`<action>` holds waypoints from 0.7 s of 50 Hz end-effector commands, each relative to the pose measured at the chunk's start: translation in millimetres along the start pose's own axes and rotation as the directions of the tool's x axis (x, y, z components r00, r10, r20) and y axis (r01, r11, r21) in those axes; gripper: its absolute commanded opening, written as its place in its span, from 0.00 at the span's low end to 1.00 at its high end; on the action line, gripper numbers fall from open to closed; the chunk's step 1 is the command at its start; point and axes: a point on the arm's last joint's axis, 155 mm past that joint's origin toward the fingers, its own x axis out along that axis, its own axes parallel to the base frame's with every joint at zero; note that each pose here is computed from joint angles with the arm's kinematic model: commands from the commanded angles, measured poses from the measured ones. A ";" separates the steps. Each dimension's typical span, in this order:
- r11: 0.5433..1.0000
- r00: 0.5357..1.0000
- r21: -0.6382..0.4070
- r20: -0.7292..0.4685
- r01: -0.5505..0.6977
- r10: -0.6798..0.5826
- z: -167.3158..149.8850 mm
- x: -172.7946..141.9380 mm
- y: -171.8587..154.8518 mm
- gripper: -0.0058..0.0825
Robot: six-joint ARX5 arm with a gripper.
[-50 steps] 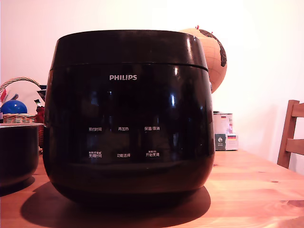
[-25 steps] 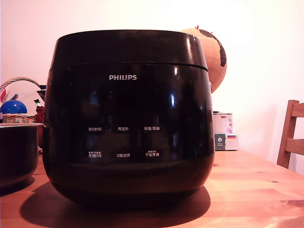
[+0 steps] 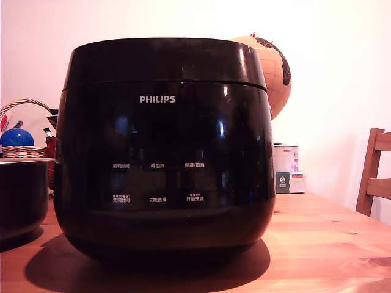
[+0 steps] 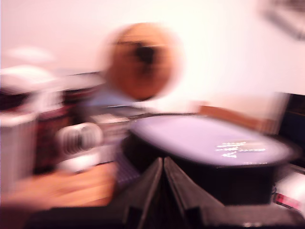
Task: Open the rice cooker by pressing the large metal button on the top of its lid with medium force
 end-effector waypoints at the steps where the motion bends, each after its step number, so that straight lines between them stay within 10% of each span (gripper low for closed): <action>1: 0.998 0.998 0.002 -0.009 0.062 -0.062 3.5 -1.3 -15.2 0.04; 24: 0.968 0.957 -0.086 -0.147 0.237 -0.248 7.4 10.4 -49.8 0.04; 35: 0.950 0.931 0.041 -0.214 0.311 -0.296 13.1 31.7 -53.7 0.04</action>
